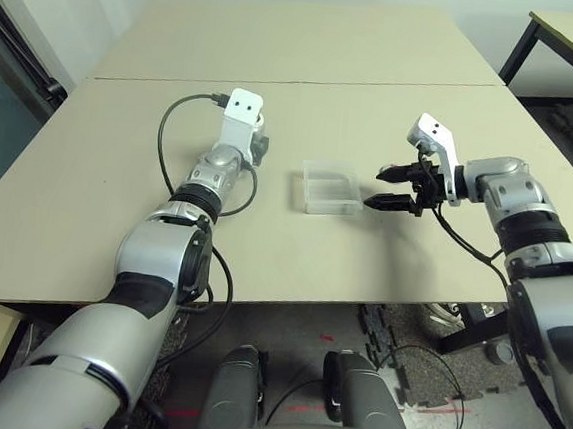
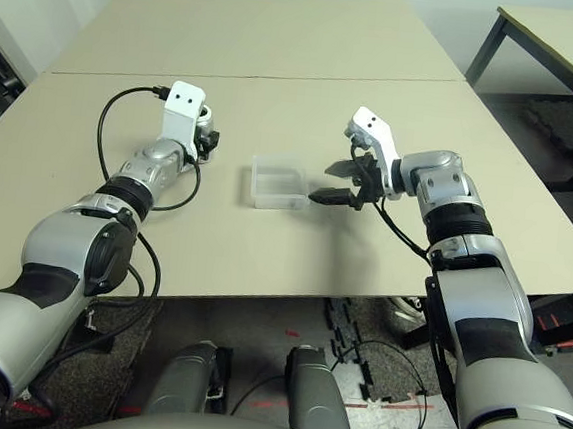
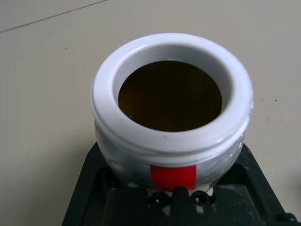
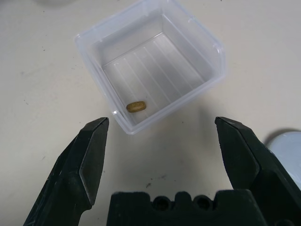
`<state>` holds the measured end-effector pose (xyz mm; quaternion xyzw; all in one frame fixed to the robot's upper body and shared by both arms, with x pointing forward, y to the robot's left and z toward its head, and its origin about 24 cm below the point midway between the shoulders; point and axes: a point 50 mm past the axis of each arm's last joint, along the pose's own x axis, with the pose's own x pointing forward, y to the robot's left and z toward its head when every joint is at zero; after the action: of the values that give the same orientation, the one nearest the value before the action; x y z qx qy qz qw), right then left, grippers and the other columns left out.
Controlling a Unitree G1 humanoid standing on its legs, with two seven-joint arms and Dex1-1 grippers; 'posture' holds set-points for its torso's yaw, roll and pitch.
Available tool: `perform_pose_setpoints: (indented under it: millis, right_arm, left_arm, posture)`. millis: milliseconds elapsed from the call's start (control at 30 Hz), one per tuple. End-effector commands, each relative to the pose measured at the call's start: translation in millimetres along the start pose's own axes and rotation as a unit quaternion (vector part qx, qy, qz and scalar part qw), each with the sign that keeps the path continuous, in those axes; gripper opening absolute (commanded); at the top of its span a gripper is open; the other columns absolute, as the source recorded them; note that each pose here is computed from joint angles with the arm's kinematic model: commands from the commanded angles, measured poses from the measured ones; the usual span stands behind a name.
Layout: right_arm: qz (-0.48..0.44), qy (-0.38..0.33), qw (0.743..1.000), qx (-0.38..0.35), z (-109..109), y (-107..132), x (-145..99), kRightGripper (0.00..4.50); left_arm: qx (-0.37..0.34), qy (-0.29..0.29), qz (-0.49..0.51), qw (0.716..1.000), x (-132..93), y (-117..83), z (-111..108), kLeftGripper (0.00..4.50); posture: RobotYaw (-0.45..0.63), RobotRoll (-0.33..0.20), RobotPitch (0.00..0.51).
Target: Pour the medicine from the bottle into the box.
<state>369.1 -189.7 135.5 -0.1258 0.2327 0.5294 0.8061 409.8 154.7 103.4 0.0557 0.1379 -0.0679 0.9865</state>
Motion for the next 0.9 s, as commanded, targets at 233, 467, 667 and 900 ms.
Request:
perform_pose_setpoints:
  millis: [233, 467, 667, 900]
  right_arm:
    - [-0.003, -0.001, 1.0, -0.004, -2, 1, -2, 4.5]
    - [-0.002, -0.002, 1.0, -0.005, -3, 2, -2, 4.5]
    - [-0.001, -0.003, 1.0, -0.005, -4, 3, -2, 4.5]
    - [-0.007, -0.011, 1.0, -0.003, -4, 3, -5, 4.5]
  left_arm:
    - [-0.026, 0.027, 0.0, 0.999, -3, 5, -19, 2.55]
    - [-0.031, 0.005, -0.015, 0.999, -2, 3, -12, 4.46]
    - [-0.036, -0.006, -0.017, 0.999, -3, 8, -9, 4.46]
    - [-0.06, -0.005, -0.034, 0.998, -6, 15, -16, 4.46]
  posture:
    - [0.02, 0.0, 0.079]
    - [0.02, 0.0, 0.074]
    - [0.03, 0.0, 0.071]
    - [0.05, 0.0, 0.076]
